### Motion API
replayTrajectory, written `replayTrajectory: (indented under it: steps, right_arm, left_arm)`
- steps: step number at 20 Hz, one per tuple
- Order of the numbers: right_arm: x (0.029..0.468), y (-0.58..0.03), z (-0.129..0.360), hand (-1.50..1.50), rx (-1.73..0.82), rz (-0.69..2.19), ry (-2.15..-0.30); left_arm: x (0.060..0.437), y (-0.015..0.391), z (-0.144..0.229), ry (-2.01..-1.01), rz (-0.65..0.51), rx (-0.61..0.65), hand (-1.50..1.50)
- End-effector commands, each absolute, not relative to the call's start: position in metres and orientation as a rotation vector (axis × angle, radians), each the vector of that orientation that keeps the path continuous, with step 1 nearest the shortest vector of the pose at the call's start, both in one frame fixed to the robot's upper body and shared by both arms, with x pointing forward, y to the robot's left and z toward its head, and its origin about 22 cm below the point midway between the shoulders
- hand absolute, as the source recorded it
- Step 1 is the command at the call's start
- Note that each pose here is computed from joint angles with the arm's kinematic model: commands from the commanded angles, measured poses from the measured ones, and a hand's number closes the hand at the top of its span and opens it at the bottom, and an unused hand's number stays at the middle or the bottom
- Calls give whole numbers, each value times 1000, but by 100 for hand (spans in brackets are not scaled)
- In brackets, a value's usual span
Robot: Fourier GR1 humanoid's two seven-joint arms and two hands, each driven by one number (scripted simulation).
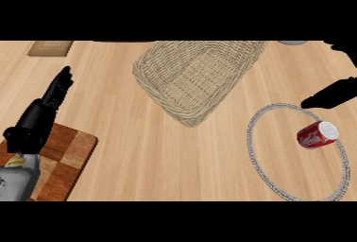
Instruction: Pick the can from the placemat and place it in the basket
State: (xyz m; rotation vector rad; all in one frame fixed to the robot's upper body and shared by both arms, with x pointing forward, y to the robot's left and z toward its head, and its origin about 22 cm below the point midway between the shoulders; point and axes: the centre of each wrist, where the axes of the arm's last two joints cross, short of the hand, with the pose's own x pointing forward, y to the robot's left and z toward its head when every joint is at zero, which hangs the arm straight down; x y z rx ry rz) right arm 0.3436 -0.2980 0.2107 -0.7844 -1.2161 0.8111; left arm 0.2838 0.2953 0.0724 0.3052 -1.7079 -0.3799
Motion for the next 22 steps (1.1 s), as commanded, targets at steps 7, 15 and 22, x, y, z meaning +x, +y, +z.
replayTrajectory:
  steps: [7,15,22]
  right_arm:
    - [352,-323,276,-150,-642,1120,-801]
    - [359,-327,248,-150,-605,1141,-692]
    - [358,-335,218,-150,-602,1197,-646]
  left_arm:
    - [284,290,83,-1736,-392,308,0]
    - [298,283,93,-1741,-394,324,0]
    - [285,300,82,-1733,-380,292,0]
